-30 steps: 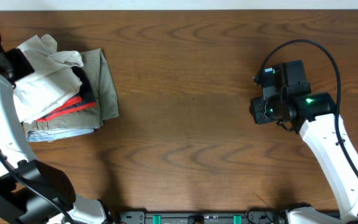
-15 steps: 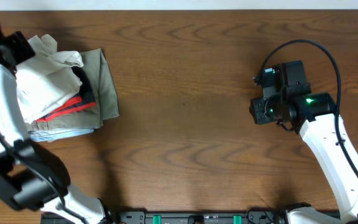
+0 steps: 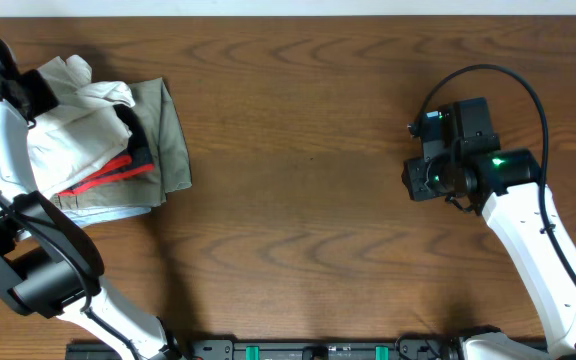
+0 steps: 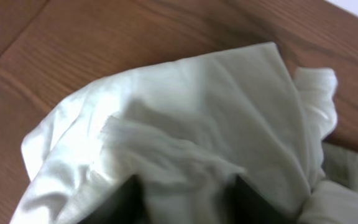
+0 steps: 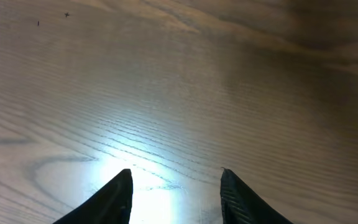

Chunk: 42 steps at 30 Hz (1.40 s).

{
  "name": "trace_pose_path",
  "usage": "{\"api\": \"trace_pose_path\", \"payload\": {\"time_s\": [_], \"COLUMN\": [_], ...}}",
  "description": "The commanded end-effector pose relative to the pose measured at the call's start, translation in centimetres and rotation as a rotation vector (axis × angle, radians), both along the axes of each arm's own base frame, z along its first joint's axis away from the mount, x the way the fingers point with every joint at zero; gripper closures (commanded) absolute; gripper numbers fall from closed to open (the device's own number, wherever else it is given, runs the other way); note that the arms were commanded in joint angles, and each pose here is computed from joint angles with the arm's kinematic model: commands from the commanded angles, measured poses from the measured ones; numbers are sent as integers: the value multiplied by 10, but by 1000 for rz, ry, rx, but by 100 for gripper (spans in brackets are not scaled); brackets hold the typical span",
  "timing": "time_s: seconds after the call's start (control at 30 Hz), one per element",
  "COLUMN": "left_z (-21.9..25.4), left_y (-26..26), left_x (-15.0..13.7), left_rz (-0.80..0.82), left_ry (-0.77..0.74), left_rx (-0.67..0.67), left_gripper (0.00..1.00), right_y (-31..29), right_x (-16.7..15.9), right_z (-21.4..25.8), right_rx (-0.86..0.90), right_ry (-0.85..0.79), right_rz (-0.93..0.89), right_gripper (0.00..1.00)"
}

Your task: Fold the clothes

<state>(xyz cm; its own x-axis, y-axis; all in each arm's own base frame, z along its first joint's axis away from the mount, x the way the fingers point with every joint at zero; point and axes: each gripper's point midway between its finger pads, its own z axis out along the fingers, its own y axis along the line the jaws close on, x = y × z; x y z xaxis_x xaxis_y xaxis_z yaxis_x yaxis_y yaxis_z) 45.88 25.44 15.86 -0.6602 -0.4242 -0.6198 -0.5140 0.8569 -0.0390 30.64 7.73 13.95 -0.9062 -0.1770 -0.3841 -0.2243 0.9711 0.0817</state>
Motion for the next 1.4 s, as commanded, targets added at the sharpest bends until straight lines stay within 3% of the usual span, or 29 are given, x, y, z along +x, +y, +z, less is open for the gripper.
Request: {"api": "trace_pose_path", "payload": {"time_s": [0.0,0.23,0.4,0.53,1.0,1.07,1.23,1.37], "left_z": [-1,5,41,62,59,55,48,56], "left_y": [-2,-2,8,34,68,59,-5,-78], "left_x": [2,1,0,-12,-42,-39,-19,-17], "left_rz": [-15,-15,6,127,273,251,10,-282], "left_ry": [-5,-16,-98,-143,-101,-107,-169,-187], "left_rx": [-11,-5,41,96,129,75,-215,-412], "left_gripper": [73,93,95,94,93,94,94,94], "right_y": [-2,-2,-2,-2,-2,-2,27,39], "right_x": [0,1,1,0,1,4,21,30], "right_z": [3,3,3,2,0,2,12,6], "right_rx": [4,3,3,3,2,5,96,93], "right_ry": [-6,-6,-6,-6,0,-13,-97,-113], "right_rz": [-27,-27,-27,-27,-26,-26,66,94], "right_gripper": [56,56,56,56,56,55,55,56]}}
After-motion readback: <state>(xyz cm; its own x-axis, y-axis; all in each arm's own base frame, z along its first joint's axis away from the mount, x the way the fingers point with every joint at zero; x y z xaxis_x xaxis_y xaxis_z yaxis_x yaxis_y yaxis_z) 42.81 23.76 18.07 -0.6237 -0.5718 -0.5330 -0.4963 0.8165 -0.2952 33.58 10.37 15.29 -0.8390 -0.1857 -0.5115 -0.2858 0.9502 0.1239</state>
